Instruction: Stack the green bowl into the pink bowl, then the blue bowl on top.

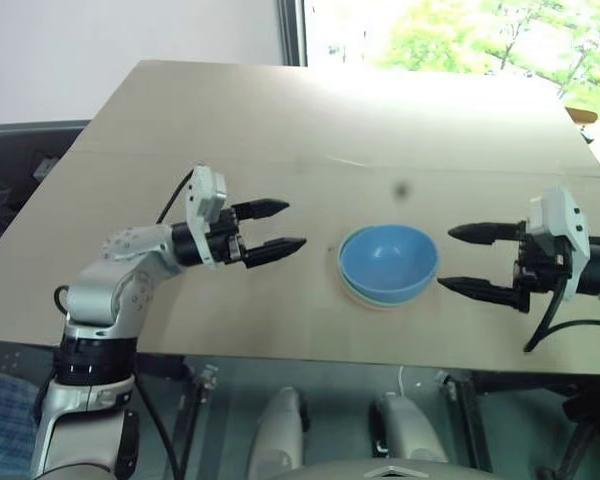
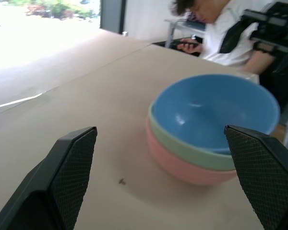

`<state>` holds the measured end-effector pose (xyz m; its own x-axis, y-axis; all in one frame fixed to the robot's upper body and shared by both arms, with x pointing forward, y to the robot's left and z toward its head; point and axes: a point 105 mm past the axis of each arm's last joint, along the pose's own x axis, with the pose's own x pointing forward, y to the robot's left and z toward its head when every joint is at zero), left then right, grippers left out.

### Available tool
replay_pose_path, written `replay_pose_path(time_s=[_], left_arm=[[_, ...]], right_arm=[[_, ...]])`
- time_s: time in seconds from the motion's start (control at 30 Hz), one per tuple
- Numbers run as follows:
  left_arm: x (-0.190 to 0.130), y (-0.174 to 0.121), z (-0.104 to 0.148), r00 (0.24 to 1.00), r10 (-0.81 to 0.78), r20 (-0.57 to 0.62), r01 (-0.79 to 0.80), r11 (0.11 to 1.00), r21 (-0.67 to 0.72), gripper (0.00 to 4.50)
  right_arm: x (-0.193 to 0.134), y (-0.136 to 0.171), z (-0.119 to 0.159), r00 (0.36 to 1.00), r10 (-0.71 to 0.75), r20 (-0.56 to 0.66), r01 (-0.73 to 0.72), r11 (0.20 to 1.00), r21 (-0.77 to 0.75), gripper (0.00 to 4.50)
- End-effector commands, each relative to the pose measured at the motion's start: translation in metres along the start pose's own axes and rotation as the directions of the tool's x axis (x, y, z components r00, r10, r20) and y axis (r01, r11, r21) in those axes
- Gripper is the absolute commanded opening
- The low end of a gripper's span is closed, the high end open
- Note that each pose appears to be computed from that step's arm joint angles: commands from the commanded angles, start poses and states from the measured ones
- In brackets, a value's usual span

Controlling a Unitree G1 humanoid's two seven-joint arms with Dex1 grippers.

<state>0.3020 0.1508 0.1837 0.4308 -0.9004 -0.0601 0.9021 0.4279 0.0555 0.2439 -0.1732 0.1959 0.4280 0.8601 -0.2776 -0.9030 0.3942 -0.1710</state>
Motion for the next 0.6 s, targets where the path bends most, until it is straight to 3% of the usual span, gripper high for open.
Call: replay_pose_path(time_s=[0.03,0.27,0.6], left_arm=[[-0.007,0.0,0.011,0.997,0.075,0.032,-0.077,0.993,0.089,4.5],[-0.016,-0.004,-0.006,0.984,0.178,0.012,-0.178,0.978,0.111,4.5],[-0.032,-0.015,-0.02,0.986,0.165,-0.023,-0.16,0.977,0.137,4.5]], right_arm=[[-0.019,-0.009,0.002,0.994,-0.087,0.064,0.088,0.996,-0.02,4.05],[-0.048,-0.012,-0.04,0.985,-0.163,0.052,0.162,0.987,0.021,4.05],[-0.068,-0.009,-0.059,0.985,-0.159,0.072,0.163,0.986,-0.04,4.05]])
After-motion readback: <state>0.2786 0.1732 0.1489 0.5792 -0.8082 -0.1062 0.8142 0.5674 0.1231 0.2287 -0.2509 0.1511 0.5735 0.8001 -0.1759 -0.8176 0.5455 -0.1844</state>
